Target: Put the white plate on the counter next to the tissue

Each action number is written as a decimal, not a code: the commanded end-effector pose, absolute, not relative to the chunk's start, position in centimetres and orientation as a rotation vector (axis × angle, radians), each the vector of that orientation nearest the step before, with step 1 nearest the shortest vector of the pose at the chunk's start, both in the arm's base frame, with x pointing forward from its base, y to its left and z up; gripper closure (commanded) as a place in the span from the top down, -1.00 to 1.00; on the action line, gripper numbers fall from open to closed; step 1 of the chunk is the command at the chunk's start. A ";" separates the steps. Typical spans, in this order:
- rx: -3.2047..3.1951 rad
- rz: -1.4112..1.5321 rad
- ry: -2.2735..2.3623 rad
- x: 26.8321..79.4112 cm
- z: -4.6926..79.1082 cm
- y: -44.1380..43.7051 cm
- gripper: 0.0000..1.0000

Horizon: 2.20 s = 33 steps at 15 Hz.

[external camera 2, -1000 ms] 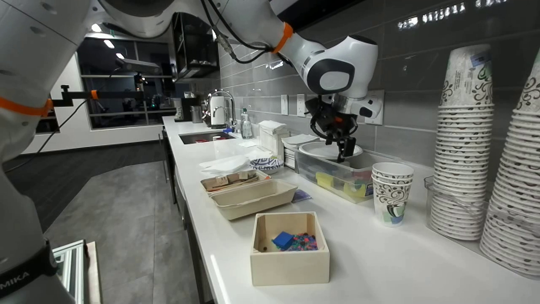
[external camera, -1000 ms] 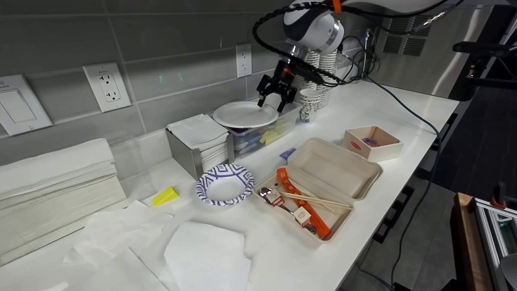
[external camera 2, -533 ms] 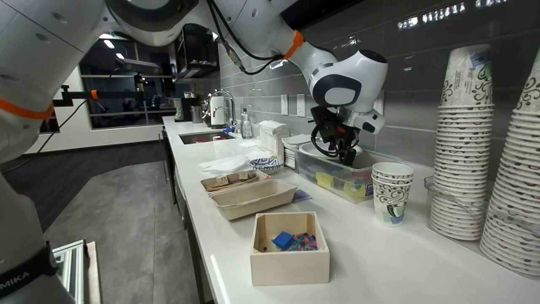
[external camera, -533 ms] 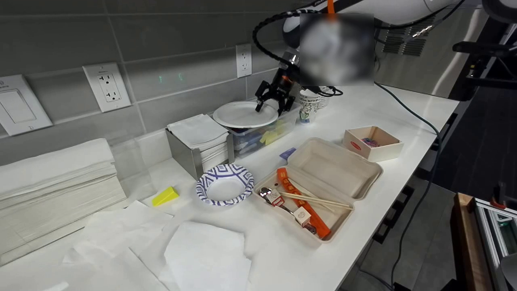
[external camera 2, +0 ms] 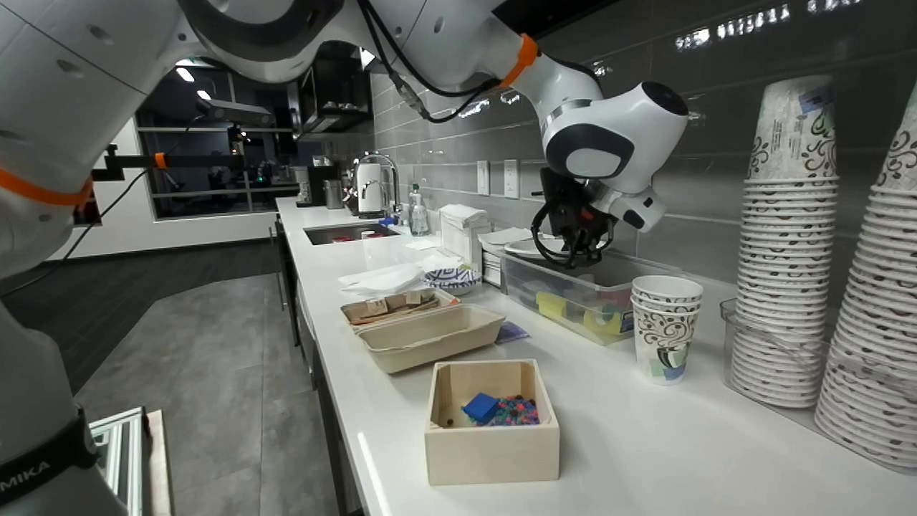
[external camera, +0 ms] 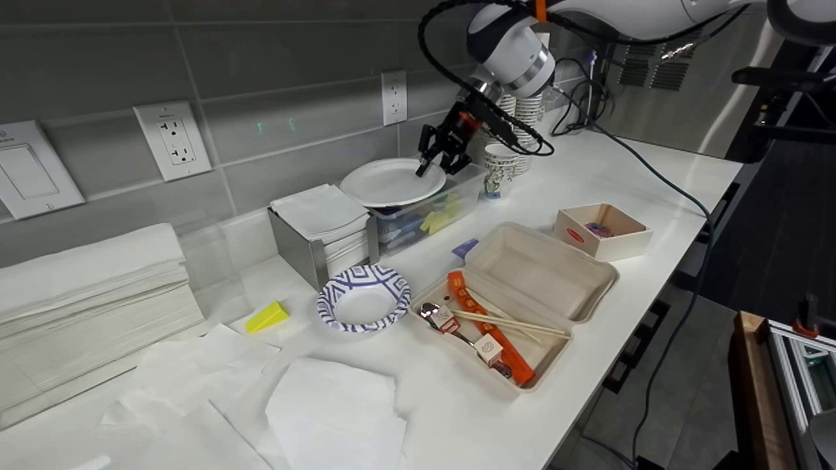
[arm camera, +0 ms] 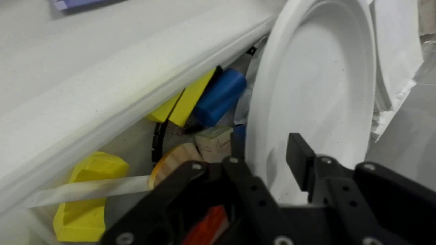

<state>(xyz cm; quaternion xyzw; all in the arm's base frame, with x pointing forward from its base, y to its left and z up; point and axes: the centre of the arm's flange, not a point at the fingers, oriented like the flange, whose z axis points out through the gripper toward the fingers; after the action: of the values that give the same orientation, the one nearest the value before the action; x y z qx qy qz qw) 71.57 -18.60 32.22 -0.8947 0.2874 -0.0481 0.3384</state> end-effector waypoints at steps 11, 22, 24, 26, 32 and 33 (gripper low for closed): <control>-2.257 0.104 0.534 68.6 38.5 -19.2 -0.97; -2.172 0.314 0.026 62.3 42.3 -15.2 -0.97; -2.130 0.320 -0.030 61.8 42.8 -12.6 -0.97; -2.103 0.325 -0.050 61.6 42.9 -9.7 -0.97; -2.047 0.230 0.013 61.4 39.4 0.0 -0.97; -2.035 0.196 0.039 61.3 38.6 1.8 -0.97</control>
<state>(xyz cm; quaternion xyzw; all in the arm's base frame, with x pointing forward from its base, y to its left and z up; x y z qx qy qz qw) 63.67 -2.87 40.47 -0.8601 -0.0081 0.1151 0.4969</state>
